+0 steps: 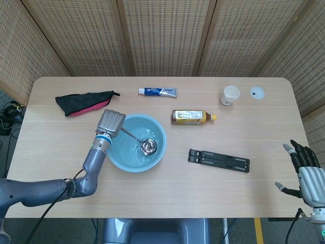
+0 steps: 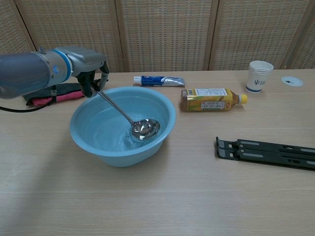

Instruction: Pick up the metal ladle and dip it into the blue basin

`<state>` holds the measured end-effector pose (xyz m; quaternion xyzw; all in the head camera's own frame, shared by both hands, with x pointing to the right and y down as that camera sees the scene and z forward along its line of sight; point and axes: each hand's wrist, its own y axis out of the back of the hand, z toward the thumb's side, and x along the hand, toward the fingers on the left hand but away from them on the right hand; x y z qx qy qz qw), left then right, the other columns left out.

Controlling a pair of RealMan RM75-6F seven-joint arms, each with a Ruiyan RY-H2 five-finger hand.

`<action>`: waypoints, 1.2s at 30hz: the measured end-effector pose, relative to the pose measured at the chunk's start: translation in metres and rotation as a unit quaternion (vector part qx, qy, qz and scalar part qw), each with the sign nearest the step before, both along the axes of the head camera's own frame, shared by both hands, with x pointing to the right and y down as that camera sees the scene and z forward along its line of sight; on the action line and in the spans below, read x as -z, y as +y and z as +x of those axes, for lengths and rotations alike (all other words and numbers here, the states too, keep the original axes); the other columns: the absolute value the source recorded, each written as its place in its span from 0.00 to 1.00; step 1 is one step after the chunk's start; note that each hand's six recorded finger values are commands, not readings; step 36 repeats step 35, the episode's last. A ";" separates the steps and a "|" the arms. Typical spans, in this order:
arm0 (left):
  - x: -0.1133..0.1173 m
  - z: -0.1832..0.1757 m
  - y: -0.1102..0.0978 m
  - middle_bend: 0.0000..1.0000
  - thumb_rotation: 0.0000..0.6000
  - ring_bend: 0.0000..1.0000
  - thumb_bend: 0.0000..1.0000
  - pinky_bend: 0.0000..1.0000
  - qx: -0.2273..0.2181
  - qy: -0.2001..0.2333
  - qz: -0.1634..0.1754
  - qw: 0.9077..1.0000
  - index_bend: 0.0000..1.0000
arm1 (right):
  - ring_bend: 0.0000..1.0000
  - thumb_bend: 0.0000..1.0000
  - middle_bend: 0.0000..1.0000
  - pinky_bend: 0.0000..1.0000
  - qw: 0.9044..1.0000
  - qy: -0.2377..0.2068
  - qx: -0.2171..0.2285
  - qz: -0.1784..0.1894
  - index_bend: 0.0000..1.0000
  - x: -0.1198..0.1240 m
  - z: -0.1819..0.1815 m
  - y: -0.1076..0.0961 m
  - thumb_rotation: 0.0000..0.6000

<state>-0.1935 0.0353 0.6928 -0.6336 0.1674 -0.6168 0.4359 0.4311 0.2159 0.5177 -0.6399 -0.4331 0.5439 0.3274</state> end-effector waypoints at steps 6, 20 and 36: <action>0.022 -0.002 -0.005 0.98 1.00 0.96 0.80 1.00 0.001 0.002 0.000 1.000 0.92 | 0.00 0.00 0.00 0.00 1.000 0.002 0.002 0.000 0.00 -0.001 -0.002 0.001 1.00; 0.092 -0.011 -0.029 0.98 1.00 0.96 0.80 1.00 0.021 -0.020 0.019 0.999 0.92 | 0.00 0.00 0.00 0.00 1.000 0.002 -0.004 -0.004 0.00 -0.003 -0.001 -0.001 1.00; 0.129 -0.005 -0.040 0.98 1.00 0.95 0.80 1.00 0.025 -0.053 0.023 0.998 0.92 | 0.00 0.00 0.00 0.00 1.000 -0.002 -0.006 -0.001 0.00 0.000 0.000 -0.002 1.00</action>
